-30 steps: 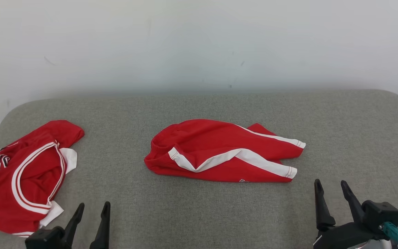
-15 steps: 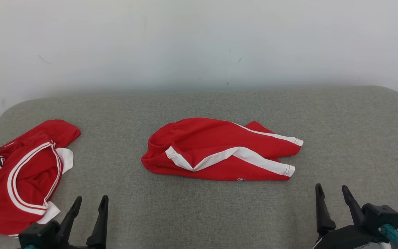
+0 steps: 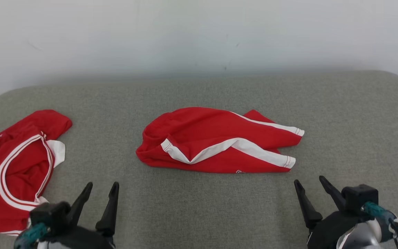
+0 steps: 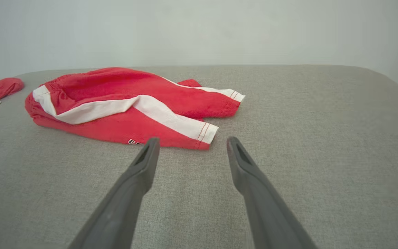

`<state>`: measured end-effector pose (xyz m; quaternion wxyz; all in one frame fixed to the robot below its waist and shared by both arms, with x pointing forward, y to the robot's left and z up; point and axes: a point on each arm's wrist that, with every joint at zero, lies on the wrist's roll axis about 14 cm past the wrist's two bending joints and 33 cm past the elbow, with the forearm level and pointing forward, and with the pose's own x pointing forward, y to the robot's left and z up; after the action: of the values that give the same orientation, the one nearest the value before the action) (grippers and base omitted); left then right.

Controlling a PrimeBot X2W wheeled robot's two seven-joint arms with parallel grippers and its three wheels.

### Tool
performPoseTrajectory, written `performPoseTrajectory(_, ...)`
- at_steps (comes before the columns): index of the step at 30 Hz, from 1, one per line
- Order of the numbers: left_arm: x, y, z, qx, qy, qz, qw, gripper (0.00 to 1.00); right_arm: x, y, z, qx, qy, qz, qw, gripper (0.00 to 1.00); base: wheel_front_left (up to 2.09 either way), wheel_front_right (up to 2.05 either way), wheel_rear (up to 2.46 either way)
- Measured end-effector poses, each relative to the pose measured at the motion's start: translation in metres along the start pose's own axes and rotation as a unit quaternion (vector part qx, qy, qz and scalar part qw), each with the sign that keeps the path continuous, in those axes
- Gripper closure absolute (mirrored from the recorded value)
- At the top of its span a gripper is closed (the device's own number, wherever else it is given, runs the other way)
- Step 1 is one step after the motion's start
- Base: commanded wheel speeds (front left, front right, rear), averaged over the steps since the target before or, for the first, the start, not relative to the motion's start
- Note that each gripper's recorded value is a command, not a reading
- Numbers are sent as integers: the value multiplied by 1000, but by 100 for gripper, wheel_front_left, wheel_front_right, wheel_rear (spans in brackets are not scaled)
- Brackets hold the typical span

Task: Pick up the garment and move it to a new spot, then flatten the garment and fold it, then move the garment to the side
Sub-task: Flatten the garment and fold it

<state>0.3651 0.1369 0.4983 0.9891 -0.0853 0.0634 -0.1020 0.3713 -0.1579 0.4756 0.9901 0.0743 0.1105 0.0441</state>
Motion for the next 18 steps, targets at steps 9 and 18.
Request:
performPoseTrajectory(9, 53, -5, 7, 52, 41, -35, 997, 0, 30, -1, -15, -36, 74, 33, 996, 0, 0, 0, 0)
performPoseTrajectory(18, 93, -21, -23, 81, 130, -81, 985, 0, 65, 3, -26, -40, 122, 45, 991, 0, 0, 0, 0)
